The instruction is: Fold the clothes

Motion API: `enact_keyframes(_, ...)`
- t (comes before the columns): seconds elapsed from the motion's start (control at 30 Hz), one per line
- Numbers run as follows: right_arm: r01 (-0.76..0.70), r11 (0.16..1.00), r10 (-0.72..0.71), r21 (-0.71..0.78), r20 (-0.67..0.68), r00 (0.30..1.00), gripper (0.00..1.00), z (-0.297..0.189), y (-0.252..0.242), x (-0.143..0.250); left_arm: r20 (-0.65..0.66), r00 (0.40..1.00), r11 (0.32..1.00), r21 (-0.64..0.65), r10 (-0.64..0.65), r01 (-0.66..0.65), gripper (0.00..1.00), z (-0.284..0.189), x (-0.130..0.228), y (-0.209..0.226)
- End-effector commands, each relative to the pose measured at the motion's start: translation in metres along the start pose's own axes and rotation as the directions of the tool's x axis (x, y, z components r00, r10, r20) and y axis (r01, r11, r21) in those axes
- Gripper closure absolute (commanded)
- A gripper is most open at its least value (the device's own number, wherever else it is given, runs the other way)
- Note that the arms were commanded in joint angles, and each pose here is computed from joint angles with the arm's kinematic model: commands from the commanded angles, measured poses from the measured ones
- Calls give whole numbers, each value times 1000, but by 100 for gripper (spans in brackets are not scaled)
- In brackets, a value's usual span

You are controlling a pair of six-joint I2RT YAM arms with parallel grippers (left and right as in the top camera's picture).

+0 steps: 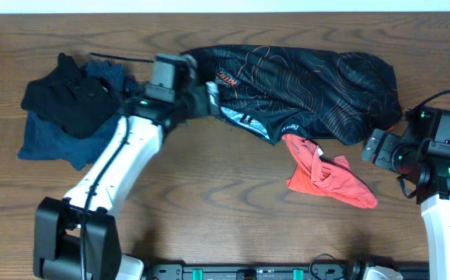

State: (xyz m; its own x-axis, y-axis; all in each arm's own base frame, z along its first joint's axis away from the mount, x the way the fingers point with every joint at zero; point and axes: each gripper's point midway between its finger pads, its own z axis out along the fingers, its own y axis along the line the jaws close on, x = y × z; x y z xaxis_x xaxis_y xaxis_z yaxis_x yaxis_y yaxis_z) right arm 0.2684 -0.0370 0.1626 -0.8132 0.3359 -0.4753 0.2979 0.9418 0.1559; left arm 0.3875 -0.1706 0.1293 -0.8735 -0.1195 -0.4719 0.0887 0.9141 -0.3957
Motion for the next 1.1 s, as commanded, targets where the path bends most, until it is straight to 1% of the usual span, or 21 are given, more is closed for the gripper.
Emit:
enact_keyframes(0.0,81,968,-103,-238,-80,991,1,7,43,21,-96,987,990,62,130,-125,2,7,36,-30)
enact_keyframes(0.1,109,961,-152,-253,-158,976,1,27,53,41,-142,977,987,41,157,-152,2,15,56,-33)
enact_keyframes(0.27,213,930,-287,-299,-231,930,1,62,76,66,-186,976,992,58,117,-108,2,34,73,-46)
enact_keyframes(0.37,271,919,-345,-286,-254,904,1,81,85,73,-210,966,983,139,148,-121,2,52,84,-65)
enact_keyframes(0.43,308,917,-371,-252,-262,891,1,96,87,74,-210,964,978,164,166,-132,2,66,89,-71)
enact_keyframes(0.53,336,905,-401,-261,-261,878,1,113,96,77,-213,960,968,209,182,-137,2,82,95,-80)
enact_keyframes(0.6,368,890,-437,-269,-273,857,1,121,99,83,-227,957,957,265,180,-118,2,89,100,-90)
enact_keyframes(0.67,376,900,-430,-223,-303,851,1,130,91,87,-235,956,943,320,176,-95,2,94,104,-101)
enact_keyframes(0.77,346,933,-359,-101,-348,866,7,142,72,89,-216,962,935,344,168,-86,2,103,103,-110)
enact_keyframes(0.9,343,936,-346,-79,-385,856,15,148,66,96,-194,962,922,371,191,-108,2,114,107,-120)
enact_keyframes(0.97,343,936,-343,-76,-400,850,25,150,64,100,-196,964,921,377,182,-97,2,120,110,-123)
enact_keyframes(1.07,339,938,-338,-72,-407,849,44,151,63,101,-196,969,919,389,149,-63,2,129,114,-130)
